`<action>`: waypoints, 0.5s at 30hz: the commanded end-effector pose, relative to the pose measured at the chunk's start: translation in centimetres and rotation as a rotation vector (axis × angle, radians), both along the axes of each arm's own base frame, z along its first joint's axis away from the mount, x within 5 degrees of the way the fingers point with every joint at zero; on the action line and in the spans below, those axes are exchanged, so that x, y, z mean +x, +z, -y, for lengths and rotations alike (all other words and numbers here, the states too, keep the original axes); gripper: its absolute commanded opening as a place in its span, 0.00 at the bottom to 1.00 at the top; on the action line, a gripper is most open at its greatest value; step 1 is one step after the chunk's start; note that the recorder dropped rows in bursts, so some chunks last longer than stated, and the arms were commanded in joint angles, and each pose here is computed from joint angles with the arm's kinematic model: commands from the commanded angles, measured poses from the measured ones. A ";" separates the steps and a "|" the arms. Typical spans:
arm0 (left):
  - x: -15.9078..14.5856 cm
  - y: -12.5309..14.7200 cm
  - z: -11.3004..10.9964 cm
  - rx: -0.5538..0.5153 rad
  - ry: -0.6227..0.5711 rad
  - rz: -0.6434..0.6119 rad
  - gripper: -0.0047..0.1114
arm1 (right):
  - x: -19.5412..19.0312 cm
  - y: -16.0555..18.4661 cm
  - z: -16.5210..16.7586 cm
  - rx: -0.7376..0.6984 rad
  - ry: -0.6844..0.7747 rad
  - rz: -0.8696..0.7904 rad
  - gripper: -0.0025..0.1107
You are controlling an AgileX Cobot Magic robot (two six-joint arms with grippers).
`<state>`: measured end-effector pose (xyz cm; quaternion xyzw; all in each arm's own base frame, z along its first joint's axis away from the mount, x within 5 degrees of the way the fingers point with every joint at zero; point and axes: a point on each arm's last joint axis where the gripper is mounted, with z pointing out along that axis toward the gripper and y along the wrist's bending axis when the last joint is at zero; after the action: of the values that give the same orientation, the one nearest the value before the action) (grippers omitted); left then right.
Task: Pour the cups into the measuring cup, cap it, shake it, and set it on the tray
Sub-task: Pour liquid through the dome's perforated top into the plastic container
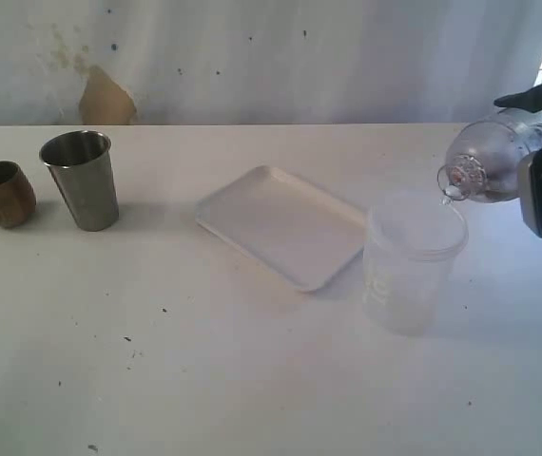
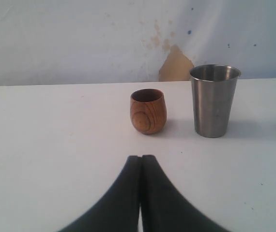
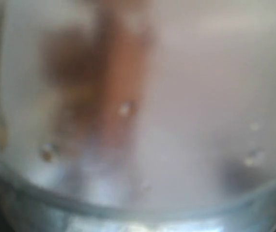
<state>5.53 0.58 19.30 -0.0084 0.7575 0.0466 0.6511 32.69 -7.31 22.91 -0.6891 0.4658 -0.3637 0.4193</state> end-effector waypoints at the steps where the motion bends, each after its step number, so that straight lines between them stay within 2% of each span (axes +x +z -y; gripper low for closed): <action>1: 0.0 -0.1 0.0 -0.008 -0.002 0.001 0.04 | 0.0 1.6 -0.3 0.013 0.024 0.071 0.02; 8: 0.0 -0.1 0.0 -0.008 -0.002 0.001 0.04 | 0.1 1.7 -1.2 -0.077 0.054 0.078 0.02; 15: 0.0 -0.1 0.0 -0.008 -0.002 0.001 0.04 | 0.2 1.6 -1.8 -0.102 0.071 0.075 0.02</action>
<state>5.53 0.58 19.30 -0.0084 0.7575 0.0466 0.6511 32.88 -5.71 23.28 -0.7217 0.4171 -0.3818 0.3993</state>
